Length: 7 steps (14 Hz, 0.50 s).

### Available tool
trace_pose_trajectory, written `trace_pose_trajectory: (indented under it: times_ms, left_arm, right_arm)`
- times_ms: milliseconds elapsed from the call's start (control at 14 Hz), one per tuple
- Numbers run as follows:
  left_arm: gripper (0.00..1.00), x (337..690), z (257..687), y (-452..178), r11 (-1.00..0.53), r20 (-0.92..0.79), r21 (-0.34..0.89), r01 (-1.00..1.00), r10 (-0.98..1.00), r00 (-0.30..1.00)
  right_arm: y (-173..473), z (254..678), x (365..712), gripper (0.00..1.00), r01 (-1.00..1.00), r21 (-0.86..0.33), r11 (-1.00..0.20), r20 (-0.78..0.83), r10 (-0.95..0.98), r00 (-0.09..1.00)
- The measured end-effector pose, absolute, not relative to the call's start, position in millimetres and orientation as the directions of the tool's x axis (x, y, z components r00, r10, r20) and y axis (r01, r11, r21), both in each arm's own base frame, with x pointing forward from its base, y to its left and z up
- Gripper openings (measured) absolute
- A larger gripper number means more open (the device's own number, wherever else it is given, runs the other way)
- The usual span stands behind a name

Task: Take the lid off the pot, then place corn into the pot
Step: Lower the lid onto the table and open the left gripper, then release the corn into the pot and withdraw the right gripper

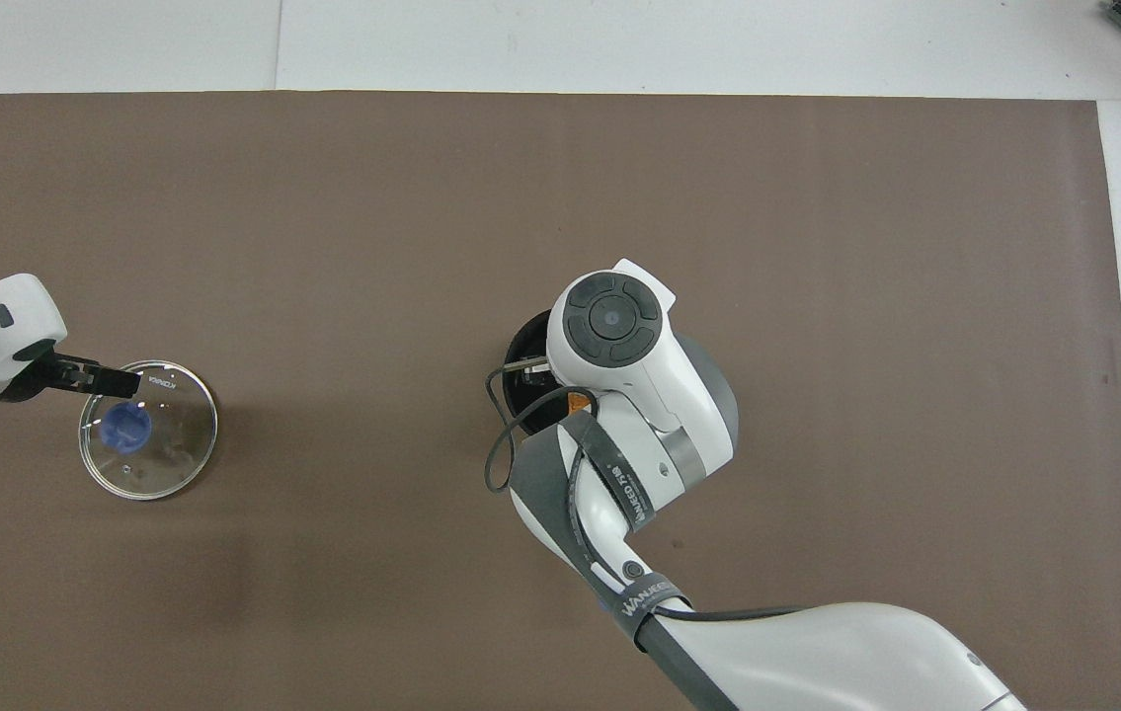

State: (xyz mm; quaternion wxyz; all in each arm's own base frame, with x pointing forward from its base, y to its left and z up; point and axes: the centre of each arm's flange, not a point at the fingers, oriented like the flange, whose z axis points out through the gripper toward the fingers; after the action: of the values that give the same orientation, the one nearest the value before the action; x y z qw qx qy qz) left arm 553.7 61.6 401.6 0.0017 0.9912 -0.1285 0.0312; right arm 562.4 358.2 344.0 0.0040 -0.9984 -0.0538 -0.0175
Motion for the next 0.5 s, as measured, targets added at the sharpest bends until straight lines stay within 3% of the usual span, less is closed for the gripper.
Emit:
trace_pose_trajectory:
  times_ms: [214, 500]
  left_arm:
    - [1.00, 573, 440, 48, -0.986, 0.086, -0.001, -0.169, -0.168, 0.982]
    - [1.00, 585, 482, 2, -0.999, 0.080, 0.018, -0.048, -0.047, 0.996]
  right_arm:
    - [359, 350, 564, 0.98, 0.108, -0.011, -0.994, 0.047, 0.107, 0.993]
    - [326, 410, 579, 1.00, 0.055, -0.031, -0.998, 0.097, 0.052, 0.994]
